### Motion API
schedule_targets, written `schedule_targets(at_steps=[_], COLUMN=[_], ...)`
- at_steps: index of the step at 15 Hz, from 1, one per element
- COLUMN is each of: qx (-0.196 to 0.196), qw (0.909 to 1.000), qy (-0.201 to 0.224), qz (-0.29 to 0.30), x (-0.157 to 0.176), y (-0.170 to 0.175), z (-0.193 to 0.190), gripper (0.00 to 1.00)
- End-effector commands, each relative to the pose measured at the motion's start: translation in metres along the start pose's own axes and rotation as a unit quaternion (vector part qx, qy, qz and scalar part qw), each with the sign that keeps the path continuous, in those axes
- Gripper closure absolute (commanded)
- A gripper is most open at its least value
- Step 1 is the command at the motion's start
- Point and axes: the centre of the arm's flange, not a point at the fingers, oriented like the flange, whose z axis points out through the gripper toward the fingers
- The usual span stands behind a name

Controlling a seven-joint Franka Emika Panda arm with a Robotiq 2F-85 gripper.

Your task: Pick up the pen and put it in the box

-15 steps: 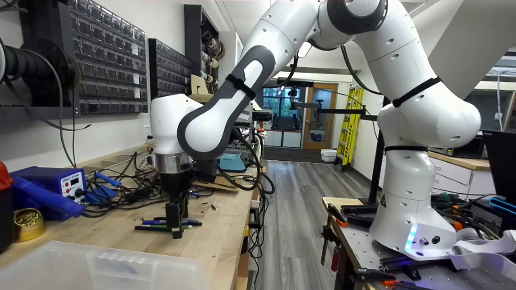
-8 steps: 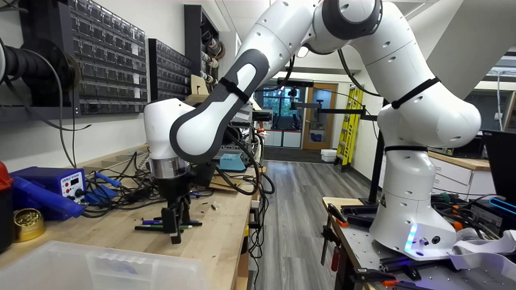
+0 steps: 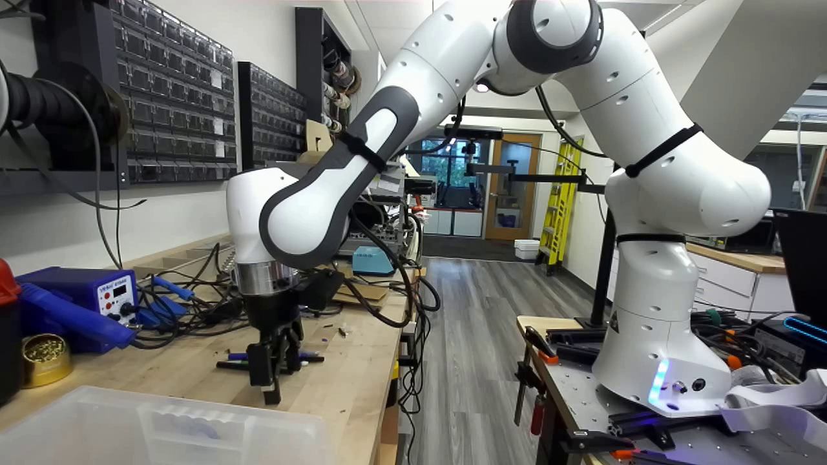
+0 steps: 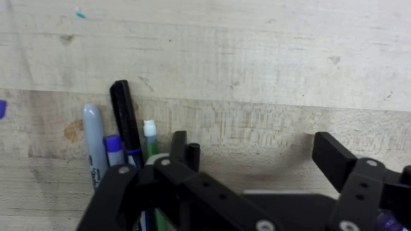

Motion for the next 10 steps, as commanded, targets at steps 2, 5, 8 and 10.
schedule_targets(at_steps=[2,5,8,10], qx=[0.004,0.005,0.009,0.013], qw=[0.9994,0.9989,0.9990,0.9992], qy=[0.029,0.040,0.035,0.032], qz=[0.016,0.024,0.026,0.023], x=[0.012,0.018,0.017,0.016], y=[0.018,0.029,0.030,0.026], z=[-0.009,-0.011,-0.008,-0.006], gripper=[0.00,0.00,0.00,0.00])
